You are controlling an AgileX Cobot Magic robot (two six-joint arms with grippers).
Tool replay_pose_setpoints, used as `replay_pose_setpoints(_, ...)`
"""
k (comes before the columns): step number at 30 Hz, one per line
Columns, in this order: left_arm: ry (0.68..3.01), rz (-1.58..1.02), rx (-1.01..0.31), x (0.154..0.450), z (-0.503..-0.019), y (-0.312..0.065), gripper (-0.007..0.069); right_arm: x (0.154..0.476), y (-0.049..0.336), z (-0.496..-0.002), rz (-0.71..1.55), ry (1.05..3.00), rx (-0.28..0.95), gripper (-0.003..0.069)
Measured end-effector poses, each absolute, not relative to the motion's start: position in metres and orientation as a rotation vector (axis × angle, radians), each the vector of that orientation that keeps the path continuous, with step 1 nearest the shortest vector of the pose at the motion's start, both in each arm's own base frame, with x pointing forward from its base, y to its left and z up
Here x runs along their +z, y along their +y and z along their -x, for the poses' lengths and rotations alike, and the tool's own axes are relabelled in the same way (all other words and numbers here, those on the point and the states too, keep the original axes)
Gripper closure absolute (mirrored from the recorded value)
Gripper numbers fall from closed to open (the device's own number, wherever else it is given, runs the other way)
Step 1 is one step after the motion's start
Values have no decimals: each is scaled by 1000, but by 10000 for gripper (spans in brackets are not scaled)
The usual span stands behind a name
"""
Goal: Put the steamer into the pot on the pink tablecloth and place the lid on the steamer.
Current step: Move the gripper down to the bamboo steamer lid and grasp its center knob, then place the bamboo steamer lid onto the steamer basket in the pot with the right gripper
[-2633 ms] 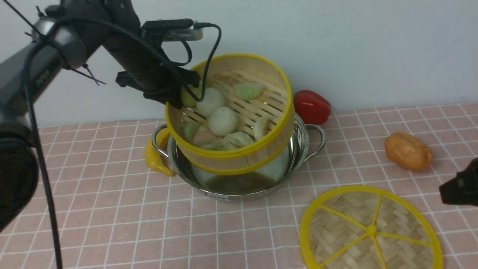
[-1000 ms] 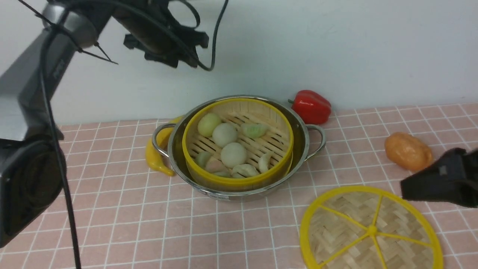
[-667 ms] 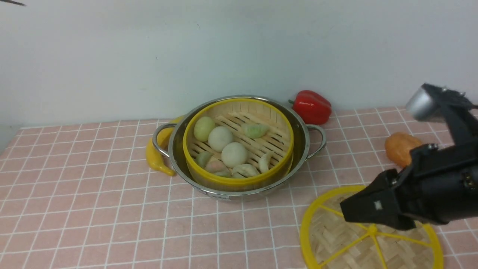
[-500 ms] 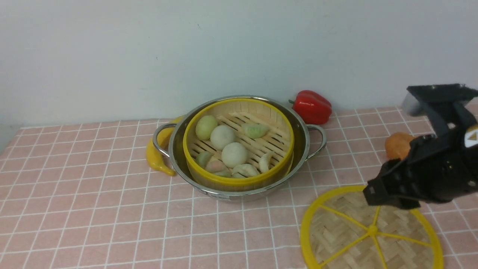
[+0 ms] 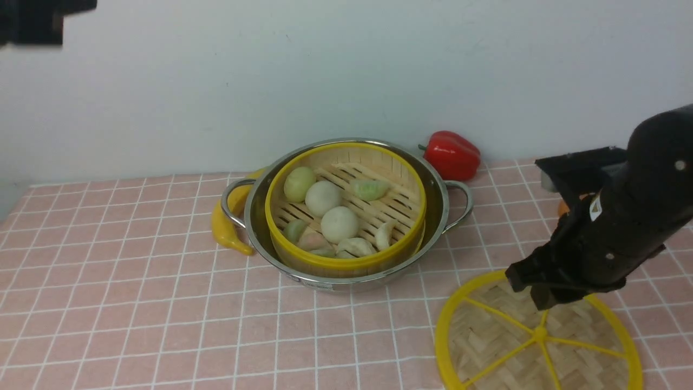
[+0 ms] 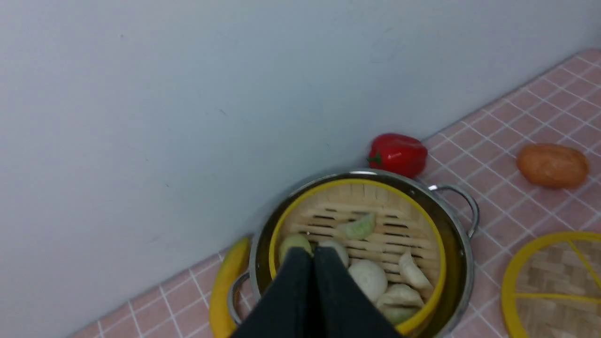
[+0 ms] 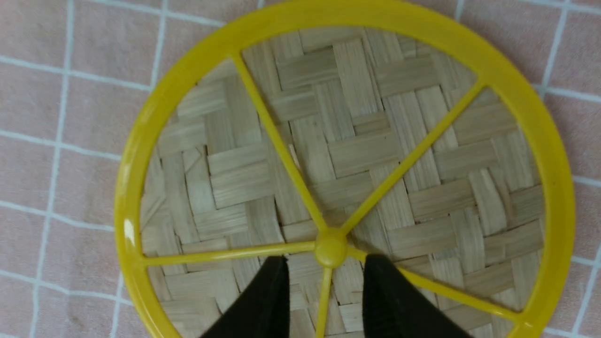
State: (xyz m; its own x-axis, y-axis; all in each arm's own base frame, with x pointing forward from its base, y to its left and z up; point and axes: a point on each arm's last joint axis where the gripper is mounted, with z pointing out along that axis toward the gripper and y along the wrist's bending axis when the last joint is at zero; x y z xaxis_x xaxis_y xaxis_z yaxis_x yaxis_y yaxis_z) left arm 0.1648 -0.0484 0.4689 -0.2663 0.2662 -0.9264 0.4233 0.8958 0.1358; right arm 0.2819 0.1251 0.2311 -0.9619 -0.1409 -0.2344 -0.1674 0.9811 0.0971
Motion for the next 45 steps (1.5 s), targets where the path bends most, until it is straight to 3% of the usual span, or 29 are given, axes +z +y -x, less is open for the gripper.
replay_pose_setpoints(2,1814,-447,-178,433,-149,-44,648,226,126,-283,227,2918,167,419)
replay_pose_setpoints(3,1791,-440,-175,436,-147,-43,648,225,126,-284,226,2920,168,419)
replay_pose_setpoints(5,1765,-372,-199,394,-130,-39,648,220,127,-285,226,2935,161,419)
replay_pose_setpoints(10,1784,-324,-259,358,-112,-37,648,211,128,-288,227,2958,150,419)
replay_pose_setpoints(24,1792,-310,-290,353,-109,-37,648,177,130,-292,222,3007,129,423)
replay_pose_setpoints(26,1792,-310,-290,353,-109,-37,648,174,130,-292,222,3015,125,438)
replay_pose_setpoints(28,1792,-310,-290,353,-109,-37,646,175,130,-292,223,3020,123,515)
replay_pose_setpoints(30,1792,-310,-291,353,-109,-37,644,175,130,-292,227,3026,121,514)
replay_pose_setpoints(35,1792,-310,-291,353,-109,-37,644,195,128,-285,250,3080,97,513)
replay_pose_setpoints(39,1792,-310,-290,353,-109,-37,644,230,126,-281,268,3085,89,513)
replay_pose_setpoints(45,1792,-312,-288,352,-109,-37,644,297,139,-306,267,2870,171,513)
